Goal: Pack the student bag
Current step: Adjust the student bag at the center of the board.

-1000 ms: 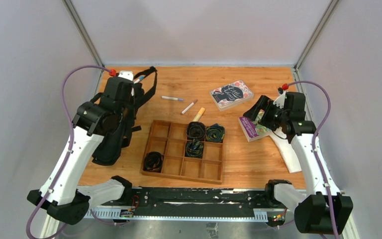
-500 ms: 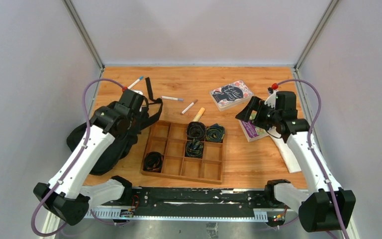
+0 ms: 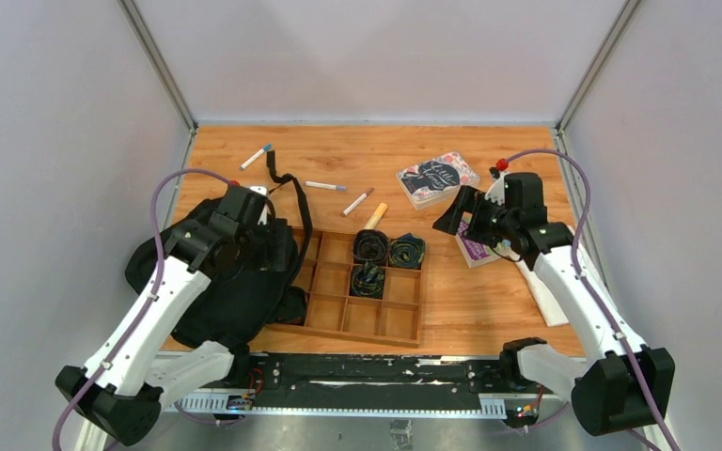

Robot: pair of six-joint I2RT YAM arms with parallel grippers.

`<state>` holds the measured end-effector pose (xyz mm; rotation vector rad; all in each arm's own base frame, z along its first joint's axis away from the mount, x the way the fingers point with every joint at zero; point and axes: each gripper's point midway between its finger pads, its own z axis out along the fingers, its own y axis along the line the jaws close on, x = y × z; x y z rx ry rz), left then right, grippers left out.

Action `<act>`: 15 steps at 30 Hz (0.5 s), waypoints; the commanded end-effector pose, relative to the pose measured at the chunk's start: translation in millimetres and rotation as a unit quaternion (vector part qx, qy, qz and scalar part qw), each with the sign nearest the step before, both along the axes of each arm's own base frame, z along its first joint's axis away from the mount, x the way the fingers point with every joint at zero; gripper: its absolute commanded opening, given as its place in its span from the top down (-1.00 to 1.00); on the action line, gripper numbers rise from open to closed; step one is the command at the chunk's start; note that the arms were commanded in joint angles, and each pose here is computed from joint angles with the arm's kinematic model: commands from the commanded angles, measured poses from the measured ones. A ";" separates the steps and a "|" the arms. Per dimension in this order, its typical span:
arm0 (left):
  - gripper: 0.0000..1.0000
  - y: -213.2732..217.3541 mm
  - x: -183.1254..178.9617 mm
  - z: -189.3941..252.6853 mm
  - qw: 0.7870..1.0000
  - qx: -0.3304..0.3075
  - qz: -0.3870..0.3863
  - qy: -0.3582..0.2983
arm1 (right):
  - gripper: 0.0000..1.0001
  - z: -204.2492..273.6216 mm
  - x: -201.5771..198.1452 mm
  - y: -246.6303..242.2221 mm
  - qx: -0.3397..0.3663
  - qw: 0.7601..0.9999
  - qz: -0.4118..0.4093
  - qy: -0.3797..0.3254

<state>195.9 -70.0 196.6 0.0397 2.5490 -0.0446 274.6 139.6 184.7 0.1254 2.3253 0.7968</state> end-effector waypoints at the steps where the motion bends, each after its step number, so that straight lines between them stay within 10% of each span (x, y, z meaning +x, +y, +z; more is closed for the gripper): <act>1: -0.82 -2.6 -9.0 -24.7 0.999 -0.011 0.014 0.036 | -0.86 -1.5 -0.3 5.6 -0.004 1.000 0.000 -0.003; 15: -0.54 -22.5 -33.5 -66.0 0.993 -0.079 0.014 0.082 | -0.86 -9.0 0.3 14.2 -0.006 1.000 0.009 0.009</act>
